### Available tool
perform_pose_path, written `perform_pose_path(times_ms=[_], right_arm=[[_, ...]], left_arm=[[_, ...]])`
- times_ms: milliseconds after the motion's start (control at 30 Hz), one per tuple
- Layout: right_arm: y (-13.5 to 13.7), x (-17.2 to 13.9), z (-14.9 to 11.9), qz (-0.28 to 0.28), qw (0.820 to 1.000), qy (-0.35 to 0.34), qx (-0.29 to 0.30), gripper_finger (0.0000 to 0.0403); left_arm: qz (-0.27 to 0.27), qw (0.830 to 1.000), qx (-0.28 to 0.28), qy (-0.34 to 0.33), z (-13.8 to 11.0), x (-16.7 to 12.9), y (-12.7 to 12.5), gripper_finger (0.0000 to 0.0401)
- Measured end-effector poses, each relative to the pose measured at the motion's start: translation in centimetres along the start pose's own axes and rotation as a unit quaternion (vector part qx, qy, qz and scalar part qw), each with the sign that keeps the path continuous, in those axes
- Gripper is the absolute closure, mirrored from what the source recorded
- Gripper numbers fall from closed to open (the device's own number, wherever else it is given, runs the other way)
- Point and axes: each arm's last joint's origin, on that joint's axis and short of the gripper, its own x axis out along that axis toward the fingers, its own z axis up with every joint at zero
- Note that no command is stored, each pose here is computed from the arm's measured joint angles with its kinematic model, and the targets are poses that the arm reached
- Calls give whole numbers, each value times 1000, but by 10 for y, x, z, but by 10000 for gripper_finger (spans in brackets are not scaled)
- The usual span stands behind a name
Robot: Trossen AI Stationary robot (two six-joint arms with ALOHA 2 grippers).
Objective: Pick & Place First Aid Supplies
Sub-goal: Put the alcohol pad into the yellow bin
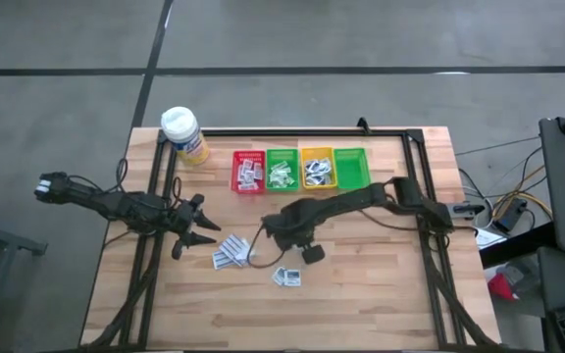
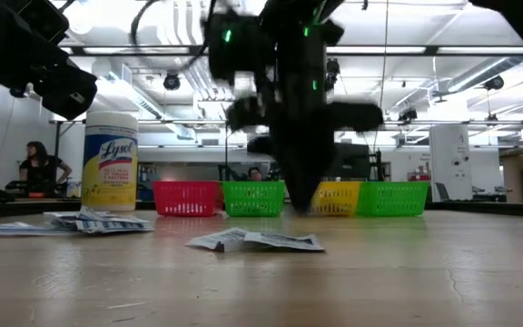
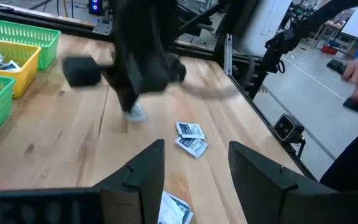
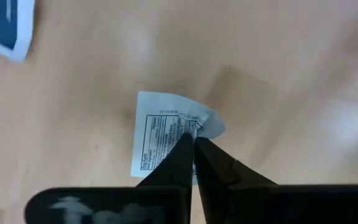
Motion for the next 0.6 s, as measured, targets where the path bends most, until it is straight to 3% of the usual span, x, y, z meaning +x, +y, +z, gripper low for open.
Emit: perform_pose_path(times_ms=[433, 600], right_arm=[[-45, -150, -70, -26, 986, -152, 62, 395], [-62, -183, -101, -58, 975, -192, 93, 395]], left_arm=[[0, 1000, 0, -1, 0, 0, 0, 229], [0, 1000, 0, -1, 0, 0, 0, 229]])
